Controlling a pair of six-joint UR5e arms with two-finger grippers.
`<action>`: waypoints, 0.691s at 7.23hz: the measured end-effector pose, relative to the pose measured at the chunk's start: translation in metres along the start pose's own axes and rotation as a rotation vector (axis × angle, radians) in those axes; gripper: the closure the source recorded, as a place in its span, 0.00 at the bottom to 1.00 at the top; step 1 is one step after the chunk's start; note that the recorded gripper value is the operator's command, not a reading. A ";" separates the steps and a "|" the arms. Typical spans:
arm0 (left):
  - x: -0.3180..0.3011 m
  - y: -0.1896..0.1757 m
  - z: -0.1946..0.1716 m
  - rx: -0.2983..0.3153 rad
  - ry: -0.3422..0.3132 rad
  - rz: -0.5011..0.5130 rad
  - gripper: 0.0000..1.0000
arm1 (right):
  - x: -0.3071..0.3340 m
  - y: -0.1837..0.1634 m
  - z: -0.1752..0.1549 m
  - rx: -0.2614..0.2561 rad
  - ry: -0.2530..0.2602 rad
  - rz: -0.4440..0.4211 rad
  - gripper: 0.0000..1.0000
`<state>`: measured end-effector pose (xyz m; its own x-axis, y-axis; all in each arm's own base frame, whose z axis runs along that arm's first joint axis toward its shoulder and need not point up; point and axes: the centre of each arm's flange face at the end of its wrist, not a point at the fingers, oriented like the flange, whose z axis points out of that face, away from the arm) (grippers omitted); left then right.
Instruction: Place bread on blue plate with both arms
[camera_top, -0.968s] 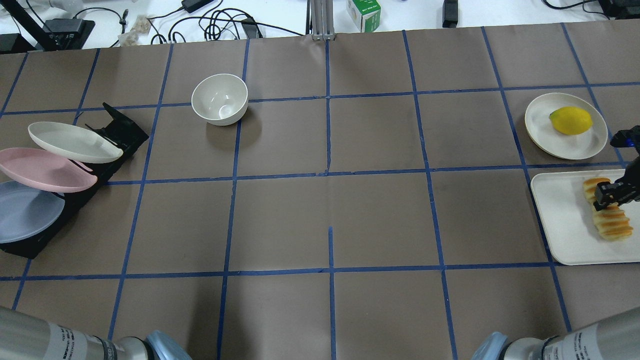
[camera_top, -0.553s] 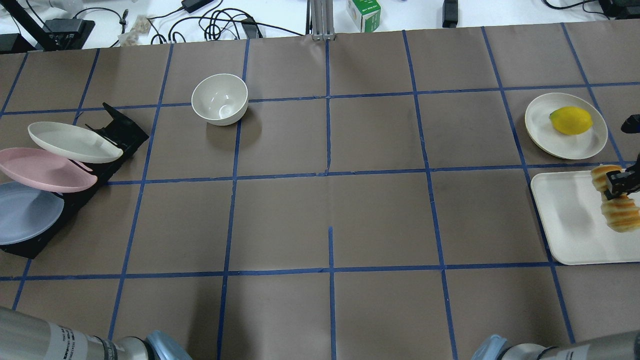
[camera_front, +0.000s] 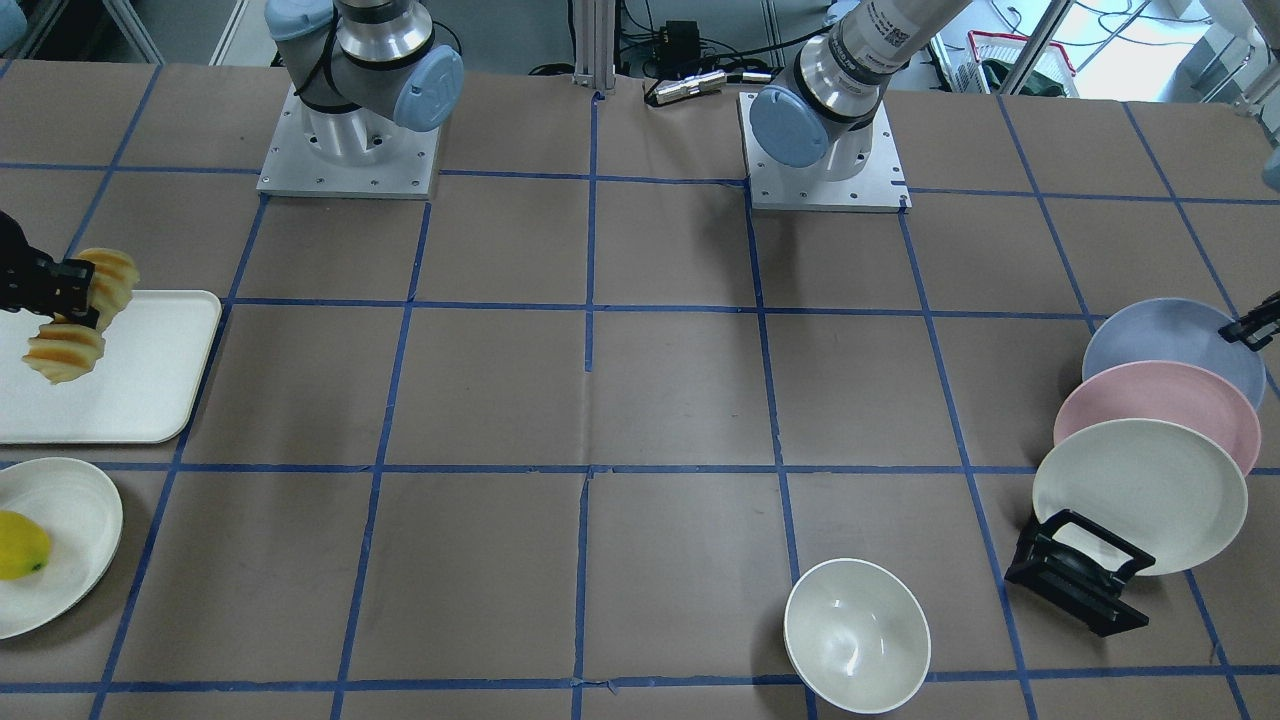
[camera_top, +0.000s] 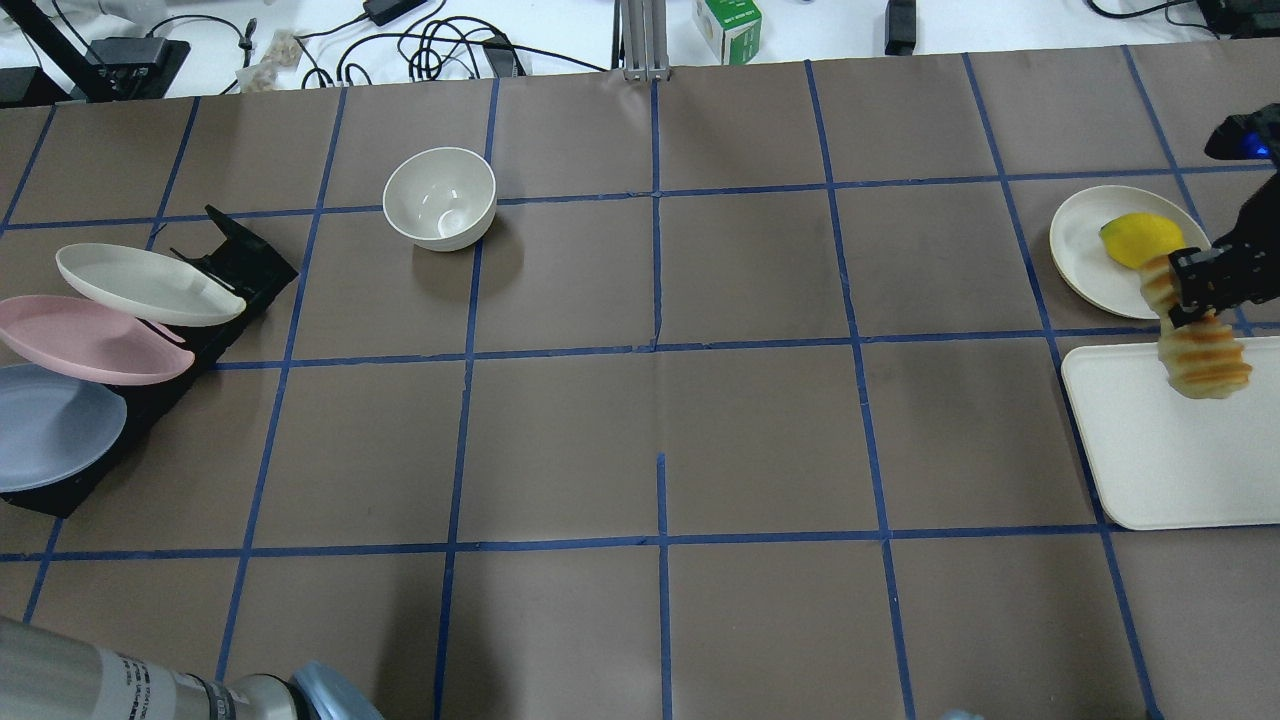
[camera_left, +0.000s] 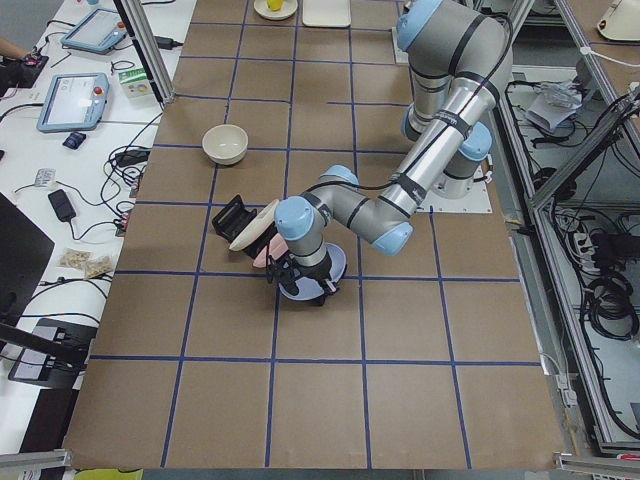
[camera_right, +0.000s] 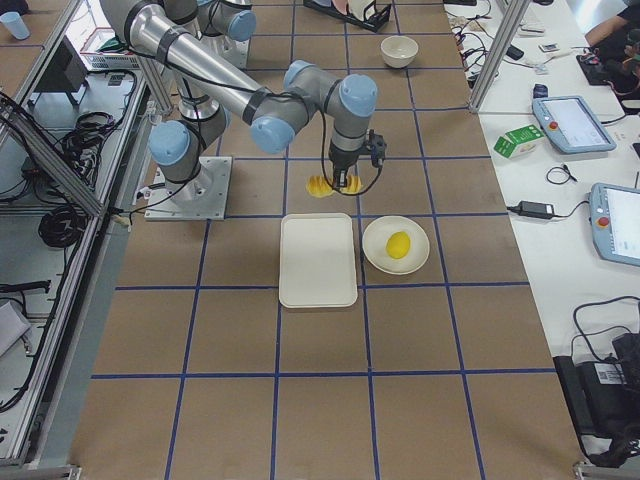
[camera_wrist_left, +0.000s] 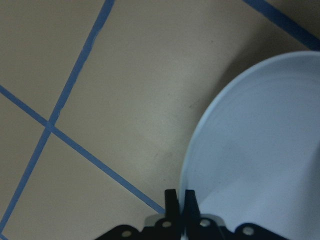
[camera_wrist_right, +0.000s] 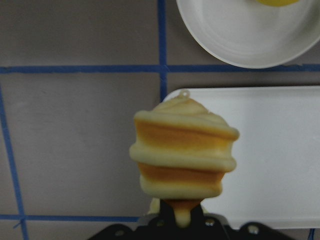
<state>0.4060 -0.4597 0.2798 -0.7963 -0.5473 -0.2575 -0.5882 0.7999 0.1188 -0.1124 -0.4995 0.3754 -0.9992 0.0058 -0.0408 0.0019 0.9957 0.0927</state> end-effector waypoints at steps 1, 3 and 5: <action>-0.003 0.005 -0.012 -0.003 -0.005 0.004 1.00 | -0.039 -0.009 -0.018 0.000 -0.020 0.019 1.00; -0.014 0.025 -0.057 -0.042 -0.031 0.017 1.00 | -0.083 -0.012 -0.030 -0.019 -0.036 0.028 1.00; -0.019 0.060 -0.099 -0.119 -0.040 0.045 1.00 | -0.094 -0.009 -0.031 -0.030 -0.044 0.021 1.00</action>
<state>0.3719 -0.4260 0.3866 -0.8172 -0.4998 -0.2870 -0.5667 0.7873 0.2430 -0.0198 -0.5123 0.4096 -0.9961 0.0313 -0.0821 0.0209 0.9920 0.1241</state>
